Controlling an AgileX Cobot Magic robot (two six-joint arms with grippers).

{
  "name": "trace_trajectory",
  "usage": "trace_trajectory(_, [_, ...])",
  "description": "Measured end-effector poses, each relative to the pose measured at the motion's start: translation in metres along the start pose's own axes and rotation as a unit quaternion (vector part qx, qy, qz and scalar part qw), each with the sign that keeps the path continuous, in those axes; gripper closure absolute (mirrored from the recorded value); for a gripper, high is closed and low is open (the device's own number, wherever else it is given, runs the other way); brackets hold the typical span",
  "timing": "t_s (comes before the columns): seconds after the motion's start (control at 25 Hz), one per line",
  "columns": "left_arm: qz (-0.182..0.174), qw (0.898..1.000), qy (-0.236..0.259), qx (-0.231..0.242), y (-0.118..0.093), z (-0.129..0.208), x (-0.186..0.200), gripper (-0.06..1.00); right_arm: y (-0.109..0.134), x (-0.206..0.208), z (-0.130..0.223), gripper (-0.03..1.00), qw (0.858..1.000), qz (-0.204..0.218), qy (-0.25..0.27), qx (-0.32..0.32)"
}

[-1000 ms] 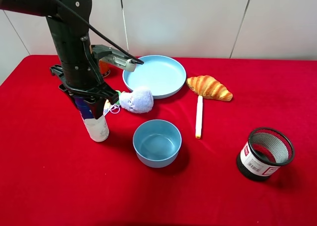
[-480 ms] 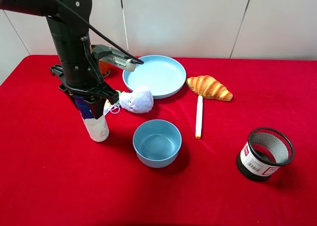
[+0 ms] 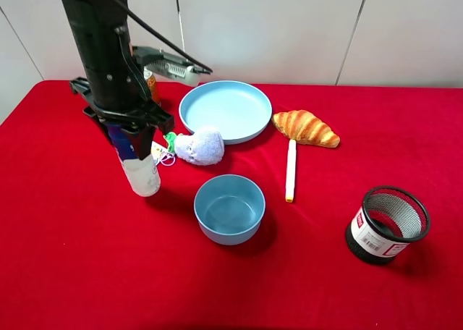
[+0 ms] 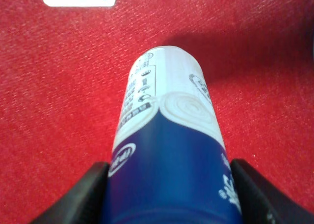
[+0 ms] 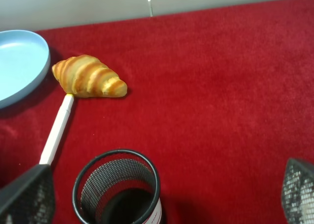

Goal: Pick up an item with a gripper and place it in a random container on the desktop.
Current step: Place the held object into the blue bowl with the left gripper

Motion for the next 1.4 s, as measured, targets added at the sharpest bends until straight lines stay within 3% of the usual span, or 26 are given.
trace_trajectory(0.32, [0.008, 1.0, -0.013, 0.01, 0.001, 0.007, 0.019, 0.44, 0.0, 0.0, 0.0, 0.28, 1.0, 0.0, 0.0, 0.0])
trace_trajectory(0.76, [0.05, 0.997, -0.047, 0.02, -0.009, 0.002, 0.049, 0.44, 0.0, 0.0, 0.0, 0.28, 1.0, 0.0, 0.0, 0.0])
trace_trajectory(1.4, [0.068, 0.995, -0.066, -0.014, -0.067, 0.012, 0.065, 0.44, 0.0, 0.0, 0.0, 0.28, 1.0, 0.0, 0.0, 0.0])
Point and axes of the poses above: a point on each arm's last joint axis where the gripper is mounted, x pointing back along that axis away from the gripper, y along the wrist's bending axis when the last joint is at zero, z = x × y, the point moved 6 cm from there along -x, pointing out along that axis toward the gripper, and after that the axes turned 11 degrees about x, right-handed, at the moved point
